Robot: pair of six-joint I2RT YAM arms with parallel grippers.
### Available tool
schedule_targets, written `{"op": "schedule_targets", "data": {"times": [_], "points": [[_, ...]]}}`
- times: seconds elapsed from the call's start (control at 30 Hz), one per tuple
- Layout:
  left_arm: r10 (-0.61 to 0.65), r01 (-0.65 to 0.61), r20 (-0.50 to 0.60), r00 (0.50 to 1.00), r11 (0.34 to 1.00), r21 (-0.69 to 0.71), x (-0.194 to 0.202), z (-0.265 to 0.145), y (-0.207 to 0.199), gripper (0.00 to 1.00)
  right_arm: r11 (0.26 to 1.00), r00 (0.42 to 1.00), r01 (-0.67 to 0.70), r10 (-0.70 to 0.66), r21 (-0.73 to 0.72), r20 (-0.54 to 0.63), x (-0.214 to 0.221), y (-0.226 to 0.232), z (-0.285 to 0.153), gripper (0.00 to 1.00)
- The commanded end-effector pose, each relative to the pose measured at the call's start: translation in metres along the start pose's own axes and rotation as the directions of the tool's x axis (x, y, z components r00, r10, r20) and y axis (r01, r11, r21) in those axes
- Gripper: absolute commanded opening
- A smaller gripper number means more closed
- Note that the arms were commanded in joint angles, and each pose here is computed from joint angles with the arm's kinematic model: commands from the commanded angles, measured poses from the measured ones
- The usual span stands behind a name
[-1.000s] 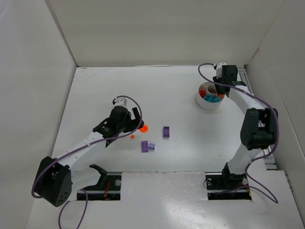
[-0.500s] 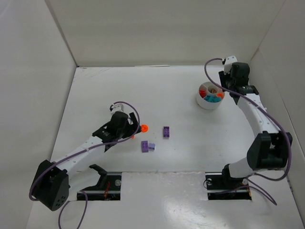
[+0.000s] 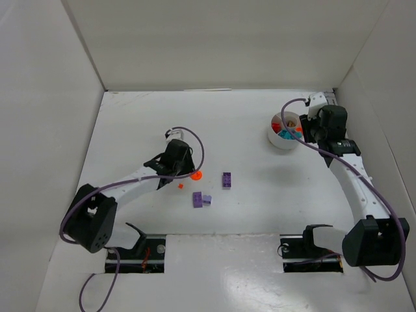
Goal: Sort the legos into containers by color
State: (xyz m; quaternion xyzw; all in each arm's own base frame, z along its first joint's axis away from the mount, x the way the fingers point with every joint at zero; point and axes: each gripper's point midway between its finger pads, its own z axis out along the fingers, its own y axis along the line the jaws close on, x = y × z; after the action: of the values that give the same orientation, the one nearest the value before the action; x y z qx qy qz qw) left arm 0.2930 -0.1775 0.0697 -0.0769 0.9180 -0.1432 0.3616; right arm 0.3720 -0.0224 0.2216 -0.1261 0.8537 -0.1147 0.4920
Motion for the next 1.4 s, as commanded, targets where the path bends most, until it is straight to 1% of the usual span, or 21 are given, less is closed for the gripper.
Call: {"op": "schedule_targets", "data": {"times": [0.0, 0.03, 0.07, 0.17, 0.23, 0.43, 0.47, 0.63, 0.8, 1.03, 1.13, 1.2, 1.37], "points": [[0.095, -0.097, 0.064, 0.993, 0.995, 0.034, -0.022, 0.002, -0.027, 0.35, 1.0, 1.0, 0.003, -0.003, -0.01, 0.024, -0.004, 0.001, -0.008, 0.49], [0.112, -0.114, 0.053, 0.992, 0.993, 0.026, -0.02, 0.007, -0.026, 0.31, 1.0, 1.0, 0.003, -0.003, -0.01, 0.024, -0.004, 0.001, -0.008, 0.49], [0.149, -0.15, 0.056, 0.987, 0.988, 0.022, -0.018, 0.009, -0.027, 0.28, 1.0, 1.0, 0.004, -0.004, -0.002, 0.012, -0.001, -0.001, -0.008, 0.49], [0.189, -0.189, 0.036, 0.981, 0.982, 0.009, -0.012, 0.014, -0.023, 0.23, 1.0, 1.0, 0.004, -0.004, -0.002, 0.012, -0.001, -0.001, -0.008, 0.49], [0.225, -0.225, 0.023, 0.974, 0.974, 0.011, -0.009, 0.016, -0.021, 0.23, 1.0, 1.0, 0.004, -0.004, -0.002, 0.012, -0.001, -0.001, -0.008, 0.49], [0.256, -0.256, 0.003, 0.967, 0.966, -0.024, -0.003, 0.024, -0.012, 0.22, 0.999, 1.0, 0.015, -0.016, -0.029, -0.011, 0.003, 0.004, -0.001, 0.49], [0.279, -0.279, -0.011, 0.96, 0.96, -0.014, 0.0, 0.026, -0.012, 0.22, 0.999, 1.0, 0.015, -0.016, -0.029, -0.011, 0.003, 0.004, -0.001, 0.49], [0.316, -0.315, -0.032, 0.948, 0.949, 0.035, 0.005, 0.029, -0.019, 0.21, 0.999, 1.0, 0.015, -0.016, -0.029, -0.011, 0.001, 0.004, 0.001, 0.49], [0.325, -0.322, -0.038, 0.945, 0.945, 0.057, 0.011, 0.03, -0.02, 0.21, 0.999, 0.999, 0.025, -0.026, -0.033, -0.019, 0.003, 0.004, 0.0, 0.49], [0.331, -0.324, -0.082, 0.94, 0.942, 0.087, 0.023, 0.032, -0.021, 0.18, 0.999, 0.999, 0.025, -0.026, -0.036, -0.028, 0.005, 0.005, 0.003, 0.49], [0.324, -0.312, -0.06, 0.944, 0.936, 0.161, 0.024, 0.023, -0.032, 0.18, 0.999, 0.999, 0.025, -0.026, -0.036, -0.028, 0.005, 0.005, 0.003, 0.49], [0.335, -0.32, -0.042, 0.941, 0.926, 0.2, 0.023, 0.018, -0.038, 0.21, 0.999, 0.999, 0.025, -0.026, -0.046, -0.024, 0.005, 0.007, 0.003, 0.49], [0.344, -0.328, -0.044, 0.938, 0.921, 0.209, 0.024, 0.018, -0.039, 0.21, 0.998, 0.999, 0.025, -0.026, -0.054, -0.021, 0.004, 0.009, 0.006, 0.49]]}}
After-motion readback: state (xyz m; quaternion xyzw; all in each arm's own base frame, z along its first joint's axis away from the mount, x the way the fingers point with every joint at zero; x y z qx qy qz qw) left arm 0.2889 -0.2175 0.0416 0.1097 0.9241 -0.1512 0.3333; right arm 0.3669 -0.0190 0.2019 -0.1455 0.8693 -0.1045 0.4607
